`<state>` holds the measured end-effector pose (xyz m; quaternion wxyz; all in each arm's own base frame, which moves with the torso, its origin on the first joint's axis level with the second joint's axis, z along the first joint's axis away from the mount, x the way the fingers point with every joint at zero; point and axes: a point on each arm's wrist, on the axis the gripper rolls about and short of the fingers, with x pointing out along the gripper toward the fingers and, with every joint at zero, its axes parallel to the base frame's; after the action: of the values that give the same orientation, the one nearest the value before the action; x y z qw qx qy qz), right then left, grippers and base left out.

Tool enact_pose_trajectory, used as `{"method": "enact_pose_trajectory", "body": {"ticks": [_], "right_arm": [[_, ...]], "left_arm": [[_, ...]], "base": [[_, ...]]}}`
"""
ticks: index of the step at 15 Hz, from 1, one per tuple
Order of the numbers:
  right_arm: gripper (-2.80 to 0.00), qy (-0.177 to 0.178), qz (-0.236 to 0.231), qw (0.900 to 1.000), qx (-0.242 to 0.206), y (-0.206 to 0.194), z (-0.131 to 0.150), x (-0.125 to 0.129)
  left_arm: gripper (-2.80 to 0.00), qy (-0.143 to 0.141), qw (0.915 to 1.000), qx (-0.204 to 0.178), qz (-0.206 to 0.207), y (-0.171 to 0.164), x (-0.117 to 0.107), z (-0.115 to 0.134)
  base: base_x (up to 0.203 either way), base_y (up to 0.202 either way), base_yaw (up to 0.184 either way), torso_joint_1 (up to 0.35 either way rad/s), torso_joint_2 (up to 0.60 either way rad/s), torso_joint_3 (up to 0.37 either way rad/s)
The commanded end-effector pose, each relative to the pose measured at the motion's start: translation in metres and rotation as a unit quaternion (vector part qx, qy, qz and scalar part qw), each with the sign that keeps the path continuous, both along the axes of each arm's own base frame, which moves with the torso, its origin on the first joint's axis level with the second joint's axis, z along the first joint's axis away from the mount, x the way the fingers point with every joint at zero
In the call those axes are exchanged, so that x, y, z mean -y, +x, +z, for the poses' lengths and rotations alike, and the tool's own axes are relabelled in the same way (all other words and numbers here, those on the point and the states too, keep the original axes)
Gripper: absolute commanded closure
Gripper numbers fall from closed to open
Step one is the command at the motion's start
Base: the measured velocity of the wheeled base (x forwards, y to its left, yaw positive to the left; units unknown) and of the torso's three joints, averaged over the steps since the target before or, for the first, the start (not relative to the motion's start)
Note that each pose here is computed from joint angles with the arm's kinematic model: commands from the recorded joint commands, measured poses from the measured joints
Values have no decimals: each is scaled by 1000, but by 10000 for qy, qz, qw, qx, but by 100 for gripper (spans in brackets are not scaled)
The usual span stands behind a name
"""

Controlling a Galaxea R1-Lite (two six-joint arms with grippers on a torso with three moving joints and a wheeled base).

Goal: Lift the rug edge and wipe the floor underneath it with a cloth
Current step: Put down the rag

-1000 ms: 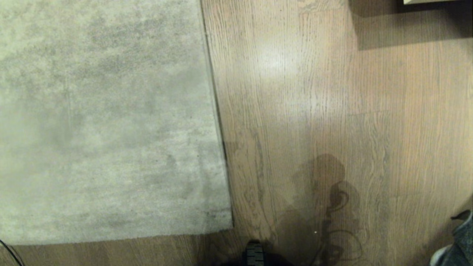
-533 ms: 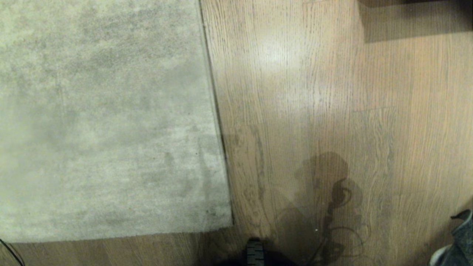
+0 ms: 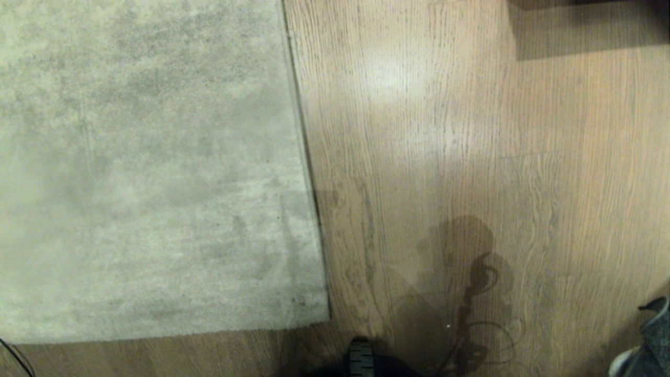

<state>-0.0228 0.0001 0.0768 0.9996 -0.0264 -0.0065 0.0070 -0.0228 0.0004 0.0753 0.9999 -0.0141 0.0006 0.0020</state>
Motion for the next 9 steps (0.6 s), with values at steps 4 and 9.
{"method": "enact_pose_trajectory", "body": {"ticks": [4,9], "right_arm": [[0,-5,5,10000,6,0,0,0],[0,-5,4,10000,6,0,0,0]], "left_arm": [[0,-6,10000,-1,3,0,0,0],[0,-4,10000,-1,3,0,0,0]], "base": [[0,0,0,0,0,0],[0,0,0,0,0,0]]}}
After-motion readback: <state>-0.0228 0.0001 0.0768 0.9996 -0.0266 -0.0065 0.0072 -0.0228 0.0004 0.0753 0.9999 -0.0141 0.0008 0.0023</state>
